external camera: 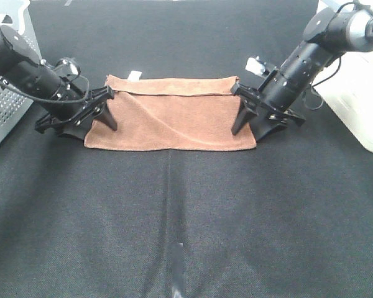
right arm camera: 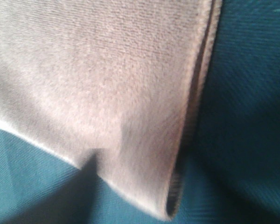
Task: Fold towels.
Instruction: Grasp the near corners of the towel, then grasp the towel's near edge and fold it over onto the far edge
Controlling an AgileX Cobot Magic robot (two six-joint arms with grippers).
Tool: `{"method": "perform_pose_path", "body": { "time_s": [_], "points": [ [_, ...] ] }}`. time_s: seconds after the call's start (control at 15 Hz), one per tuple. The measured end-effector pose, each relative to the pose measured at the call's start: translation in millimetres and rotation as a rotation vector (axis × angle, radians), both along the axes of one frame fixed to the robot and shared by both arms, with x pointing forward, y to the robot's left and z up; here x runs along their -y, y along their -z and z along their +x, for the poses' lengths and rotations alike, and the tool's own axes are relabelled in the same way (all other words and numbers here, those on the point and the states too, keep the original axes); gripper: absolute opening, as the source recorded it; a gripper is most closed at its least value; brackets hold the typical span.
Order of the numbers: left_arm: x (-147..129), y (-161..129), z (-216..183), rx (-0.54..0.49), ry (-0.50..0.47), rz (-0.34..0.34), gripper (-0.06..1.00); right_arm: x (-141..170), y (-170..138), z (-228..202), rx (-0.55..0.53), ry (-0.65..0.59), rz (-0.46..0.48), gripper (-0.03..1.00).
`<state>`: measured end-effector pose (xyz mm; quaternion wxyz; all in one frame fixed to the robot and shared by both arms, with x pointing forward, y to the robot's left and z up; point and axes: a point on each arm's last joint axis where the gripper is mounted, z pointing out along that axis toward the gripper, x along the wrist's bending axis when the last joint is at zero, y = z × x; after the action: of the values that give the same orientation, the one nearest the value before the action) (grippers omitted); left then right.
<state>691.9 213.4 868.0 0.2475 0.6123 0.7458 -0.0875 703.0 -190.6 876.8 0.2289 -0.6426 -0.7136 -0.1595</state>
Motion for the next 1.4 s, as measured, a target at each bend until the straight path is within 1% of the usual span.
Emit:
{"method": "perform_pose_path", "body": {
  "time_s": [0.07,0.13,0.2,0.27,0.33,0.53,0.67,0.8,0.93,1.0,1.07,1.13,1.27,1.4],
  "points": [
    [0.1,1.9,-0.3,-0.006,0.001,0.000,0.38,0.0,2.6,-0.1,-0.002,-0.002,-0.001,0.28],
    [-0.1,3.9,-0.5,-0.011,0.007,0.004,0.27,0.1,3.1,0.0,-0.002,-0.003,-0.001,0.17],
    [-0.1,4.6,0.1,-0.016,0.018,0.009,0.18,0.1,3.1,0.0,-0.002,-0.003,-0.001,0.07],
    [0.1,4.4,0.1,-0.026,0.038,0.015,0.09,0.0,3.1,0.0,-0.002,-0.002,0.000,0.00],
    [0.1,1.4,-0.1,-0.043,0.079,0.027,0.01,0.0,3.1,0.0,-0.002,-0.002,0.000,0.00],
    [-4.5,-9.3,-3.5,-0.061,0.133,0.057,0.01,0.7,0.1,-2.3,-0.017,-0.017,-0.006,0.00],
    [-9.0,-24.9,-7.2,-0.047,0.172,0.100,0.01,1.8,-11.6,-10.1,-0.021,-0.007,-0.009,0.00],
    [-11.5,-26.6,-23.5,-0.075,0.176,0.111,0.01,4.2,-18.2,-28.5,-0.036,0.009,-0.013,0.00],
    [-15.6,-19.6,-53.1,-0.123,0.183,0.129,0.01,7.4,-17.5,-52.9,-0.054,0.022,-0.017,0.00],
    [-15.6,-19.6,-53.1,-0.123,0.183,0.129,0.01,7.4,-17.5,-52.9,-0.054,0.022,-0.017,0.00],
    [-18.5,-21.3,-70.8,-0.128,0.179,0.141,0.01,9.7,-14.6,-70.6,-0.068,0.031,-0.020,0.00],
    [-19.3,-24.8,-79.1,-0.125,0.177,0.145,0.01,10.4,-13.2,-80.7,-0.077,0.031,-0.013,0.00],
    [-20.2,-33.0,-86.7,-0.115,0.175,0.146,0.01,10.3,-12.6,-93.3,-0.087,0.026,-0.002,0.00],
    [-20.0,-36.2,-84.9,-0.103,0.174,0.145,0.01,9.7,-13.9,-91.6,-0.070,0.023,0.005,0.00]
  ]
}}
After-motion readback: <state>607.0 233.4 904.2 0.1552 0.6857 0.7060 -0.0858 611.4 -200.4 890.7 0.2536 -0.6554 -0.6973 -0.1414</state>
